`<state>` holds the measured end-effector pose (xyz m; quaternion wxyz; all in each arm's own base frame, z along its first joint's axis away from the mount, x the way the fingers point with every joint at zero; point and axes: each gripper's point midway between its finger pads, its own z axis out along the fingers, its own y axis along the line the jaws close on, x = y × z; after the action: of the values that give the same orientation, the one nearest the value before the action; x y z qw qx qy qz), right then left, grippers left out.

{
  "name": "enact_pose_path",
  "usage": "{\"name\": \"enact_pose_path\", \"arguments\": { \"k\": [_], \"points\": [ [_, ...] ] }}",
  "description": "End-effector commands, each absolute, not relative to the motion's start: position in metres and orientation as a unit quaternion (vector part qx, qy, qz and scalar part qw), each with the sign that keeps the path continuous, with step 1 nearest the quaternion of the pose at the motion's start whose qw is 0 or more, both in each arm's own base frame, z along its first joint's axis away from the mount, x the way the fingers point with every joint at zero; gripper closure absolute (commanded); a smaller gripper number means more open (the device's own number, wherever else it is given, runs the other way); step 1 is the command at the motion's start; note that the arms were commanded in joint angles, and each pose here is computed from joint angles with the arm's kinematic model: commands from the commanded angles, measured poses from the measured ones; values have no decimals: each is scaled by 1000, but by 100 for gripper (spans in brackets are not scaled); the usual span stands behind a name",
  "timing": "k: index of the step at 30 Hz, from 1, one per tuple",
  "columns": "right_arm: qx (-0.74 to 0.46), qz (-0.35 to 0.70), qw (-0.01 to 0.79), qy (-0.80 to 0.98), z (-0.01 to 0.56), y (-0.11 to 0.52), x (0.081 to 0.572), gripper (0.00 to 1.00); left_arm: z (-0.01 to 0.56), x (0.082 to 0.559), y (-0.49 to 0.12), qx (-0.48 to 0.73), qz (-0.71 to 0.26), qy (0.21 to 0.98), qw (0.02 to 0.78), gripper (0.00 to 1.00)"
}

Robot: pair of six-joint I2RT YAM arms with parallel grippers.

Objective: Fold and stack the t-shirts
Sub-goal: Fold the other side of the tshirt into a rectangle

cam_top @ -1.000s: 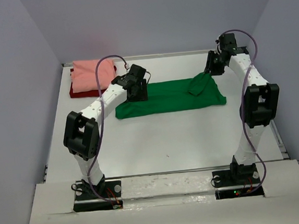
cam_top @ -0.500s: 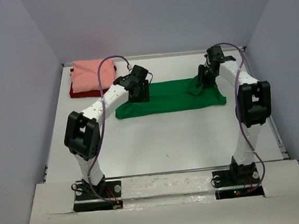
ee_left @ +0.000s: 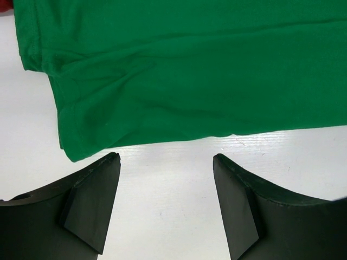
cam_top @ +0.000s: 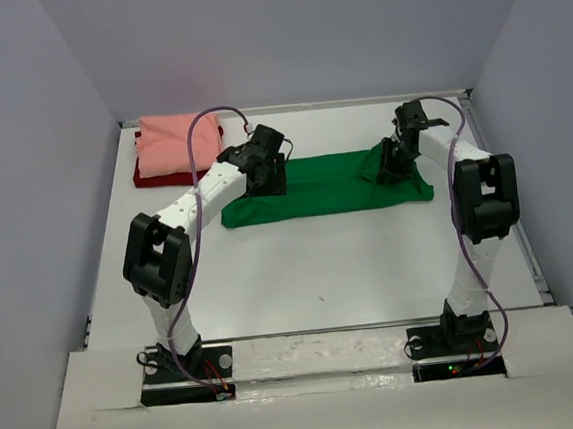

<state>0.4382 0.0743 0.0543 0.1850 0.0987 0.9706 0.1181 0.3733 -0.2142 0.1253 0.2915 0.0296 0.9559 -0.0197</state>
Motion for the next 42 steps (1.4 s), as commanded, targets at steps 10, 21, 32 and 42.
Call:
{"name": "enact_pose_path", "arguments": {
  "k": [10, 21, 32, 42],
  "points": [
    [84, 148, 217, 961, 60, 90, 469, 56, 128, 375, -215, 40, -18, 955, 294, 21],
    [64, 143, 223, 962, 60, 102, 479, 65, 117, 375, -218, 44, -21, 958, 284, 21],
    [41, 146, 240, 959, 73, 116, 484, 100, 107, 372, -222, 48, -27, 960, 273, 21],
    [36, 121, 261, 957, 91, 111, 492, 100, 98, 365, -220, 50, -27, 963, 264, 21]
  ]
}}
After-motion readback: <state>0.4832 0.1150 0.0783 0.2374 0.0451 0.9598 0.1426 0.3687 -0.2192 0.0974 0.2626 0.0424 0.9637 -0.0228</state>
